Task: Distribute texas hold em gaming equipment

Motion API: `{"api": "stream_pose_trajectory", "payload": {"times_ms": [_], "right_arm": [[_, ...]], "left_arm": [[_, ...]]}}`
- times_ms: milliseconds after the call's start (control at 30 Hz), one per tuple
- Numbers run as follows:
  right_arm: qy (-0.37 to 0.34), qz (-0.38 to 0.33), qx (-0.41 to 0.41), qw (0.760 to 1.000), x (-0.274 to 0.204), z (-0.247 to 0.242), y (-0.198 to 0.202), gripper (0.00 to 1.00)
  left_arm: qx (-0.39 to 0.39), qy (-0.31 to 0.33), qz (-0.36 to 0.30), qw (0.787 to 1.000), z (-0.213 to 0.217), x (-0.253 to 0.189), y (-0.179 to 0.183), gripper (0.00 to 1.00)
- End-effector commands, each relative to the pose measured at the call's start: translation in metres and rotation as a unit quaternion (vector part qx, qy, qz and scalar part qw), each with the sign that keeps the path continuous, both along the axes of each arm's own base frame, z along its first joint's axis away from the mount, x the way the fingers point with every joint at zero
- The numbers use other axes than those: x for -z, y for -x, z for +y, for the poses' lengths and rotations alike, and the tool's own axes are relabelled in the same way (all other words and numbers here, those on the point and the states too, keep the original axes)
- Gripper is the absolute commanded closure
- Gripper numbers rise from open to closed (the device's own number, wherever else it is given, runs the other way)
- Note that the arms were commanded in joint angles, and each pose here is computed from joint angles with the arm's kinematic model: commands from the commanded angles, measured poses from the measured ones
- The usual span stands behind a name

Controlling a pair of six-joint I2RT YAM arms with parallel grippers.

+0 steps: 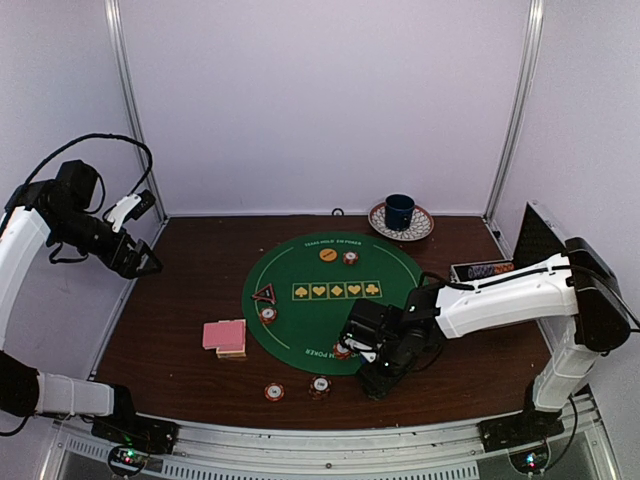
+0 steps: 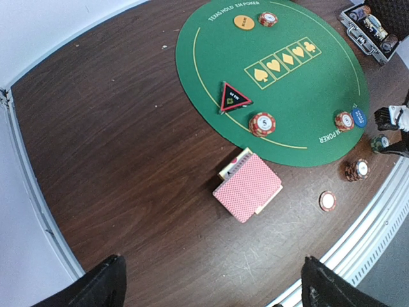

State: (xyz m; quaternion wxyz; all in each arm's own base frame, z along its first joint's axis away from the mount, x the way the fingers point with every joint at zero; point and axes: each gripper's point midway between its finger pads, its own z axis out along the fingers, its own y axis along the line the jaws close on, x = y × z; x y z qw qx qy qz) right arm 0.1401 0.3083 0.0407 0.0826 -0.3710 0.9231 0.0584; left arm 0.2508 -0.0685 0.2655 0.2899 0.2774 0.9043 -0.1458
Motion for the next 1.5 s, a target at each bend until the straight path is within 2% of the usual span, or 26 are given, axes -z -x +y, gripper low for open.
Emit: {"api": "stream_pose_trajectory", "payload": {"times_ms": [0, 167, 633, 900, 1100, 1233, 1467], "right_arm": [[0.007, 0.004, 0.0, 1.0, 0.006, -0.004, 0.003, 0.4], [0.011, 0.006, -0.002, 1.0, 0.009, -0.005, 0.004, 0.4], [0.003, -0.008, -0.008, 1.0, -0.018, -0.004, 0.001, 0.64], [-0.004, -0.054, -0.009, 0.999, -0.061, 0.007, -0.021, 0.71], [-0.027, -0.1, 0.043, 0.994, -0.088, 0.023, -0.091, 0.72], [-0.057, -0.135, 0.102, 0.984, -0.103, 0.032, -0.167, 0.72], [-0.052, -0.169, 0.177, 0.968, -0.091, 0.021, -0.285, 0.74]], "left_arm": [[0.001, 0.006, -0.015, 1.0, -0.001, -0.012, -0.002, 0.02], [0.001, 0.006, -0.017, 1.0, -0.001, -0.013, -0.002, 0.03], [0.001, 0.009, -0.018, 1.0, -0.002, -0.015, -0.001, 0.02], [0.002, 0.01, -0.016, 1.0, -0.002, -0.014, -0.002, 0.03], [0.002, 0.009, -0.013, 1.0, -0.002, -0.012, -0.001, 0.02], [0.003, 0.011, -0.012, 1.0, -0.002, -0.012, -0.001, 0.02], [0.005, 0.011, -0.014, 1.0, -0.003, -0.013, -0.002, 0.02]]}}
